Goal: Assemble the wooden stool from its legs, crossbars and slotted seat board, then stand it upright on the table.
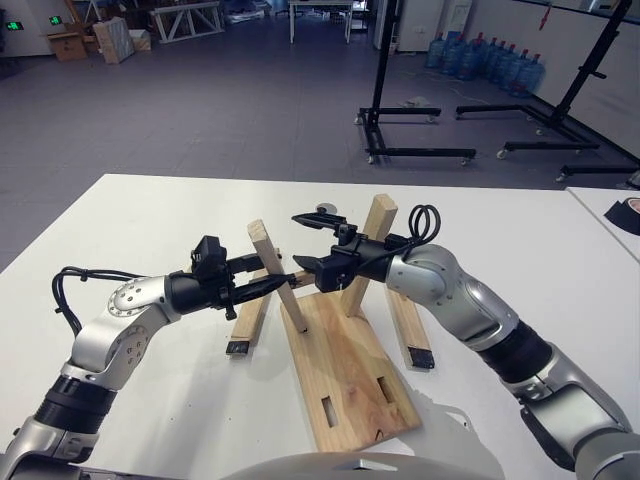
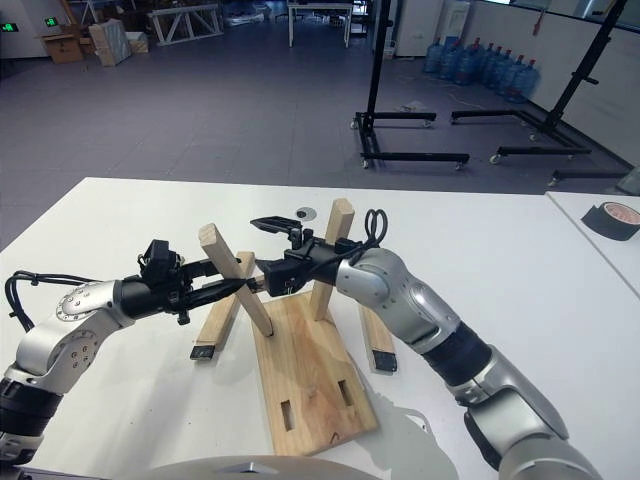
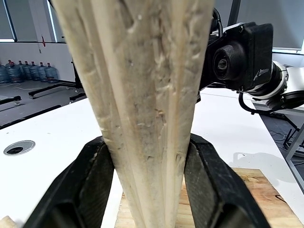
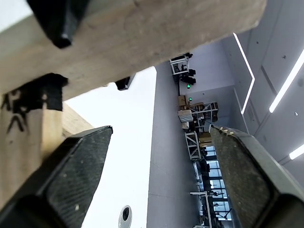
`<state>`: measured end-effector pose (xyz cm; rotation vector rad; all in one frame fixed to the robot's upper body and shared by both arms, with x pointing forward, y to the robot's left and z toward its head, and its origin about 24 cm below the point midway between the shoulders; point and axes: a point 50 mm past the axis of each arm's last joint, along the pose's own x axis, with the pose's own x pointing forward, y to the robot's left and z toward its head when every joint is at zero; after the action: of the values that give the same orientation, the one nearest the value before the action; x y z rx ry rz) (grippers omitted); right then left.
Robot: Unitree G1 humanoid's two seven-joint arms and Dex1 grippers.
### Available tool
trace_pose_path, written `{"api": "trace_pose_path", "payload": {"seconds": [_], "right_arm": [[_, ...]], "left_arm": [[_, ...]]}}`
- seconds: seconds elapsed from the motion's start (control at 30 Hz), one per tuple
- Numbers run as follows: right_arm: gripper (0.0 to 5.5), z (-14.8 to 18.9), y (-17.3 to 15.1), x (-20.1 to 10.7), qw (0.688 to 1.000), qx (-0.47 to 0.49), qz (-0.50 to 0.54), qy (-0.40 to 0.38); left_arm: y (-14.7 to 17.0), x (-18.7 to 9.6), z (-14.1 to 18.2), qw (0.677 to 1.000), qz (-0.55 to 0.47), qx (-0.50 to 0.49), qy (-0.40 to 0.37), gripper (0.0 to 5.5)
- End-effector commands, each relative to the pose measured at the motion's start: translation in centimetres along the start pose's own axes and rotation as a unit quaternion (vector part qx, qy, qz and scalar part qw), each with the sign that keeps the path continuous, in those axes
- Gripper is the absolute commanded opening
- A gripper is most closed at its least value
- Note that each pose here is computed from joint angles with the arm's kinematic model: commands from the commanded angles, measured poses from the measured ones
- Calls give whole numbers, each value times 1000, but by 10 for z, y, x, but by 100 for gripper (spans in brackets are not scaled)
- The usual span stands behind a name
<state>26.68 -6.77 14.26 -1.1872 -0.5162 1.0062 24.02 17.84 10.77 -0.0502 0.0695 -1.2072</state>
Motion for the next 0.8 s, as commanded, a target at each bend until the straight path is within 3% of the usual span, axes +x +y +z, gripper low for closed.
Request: {"api": "trace_pose_path", "payload": {"seconds": [0.03,0.2,0.23,0.33,0.37,0.53,0.8], "right_arm": [[378,-22,23,-5,997,55,-18,54],[378,-7,-8,-1,992,64,-105,19],[378,-7,3,1,994,75,-71,21],[378,-19,77,-15,981,94,154,69],[378,-19,86,-20,976,100,179,75],[378,-27,78,-22,977,95,162,98],[378,-30,85,-28,968,119,187,119]], "left_arm": [[-23,-21,-82,972,26,-113,206,201],[-24,-22,-79,970,20,-99,222,201],[-24,-21,-79,970,20,-98,222,201],[-24,-17,-76,971,15,-99,217,201],[-24,-16,-74,972,16,-99,212,201],[-17,-14,-68,978,45,-88,185,275],[4,-50,-20,991,101,-49,76,275]]}}
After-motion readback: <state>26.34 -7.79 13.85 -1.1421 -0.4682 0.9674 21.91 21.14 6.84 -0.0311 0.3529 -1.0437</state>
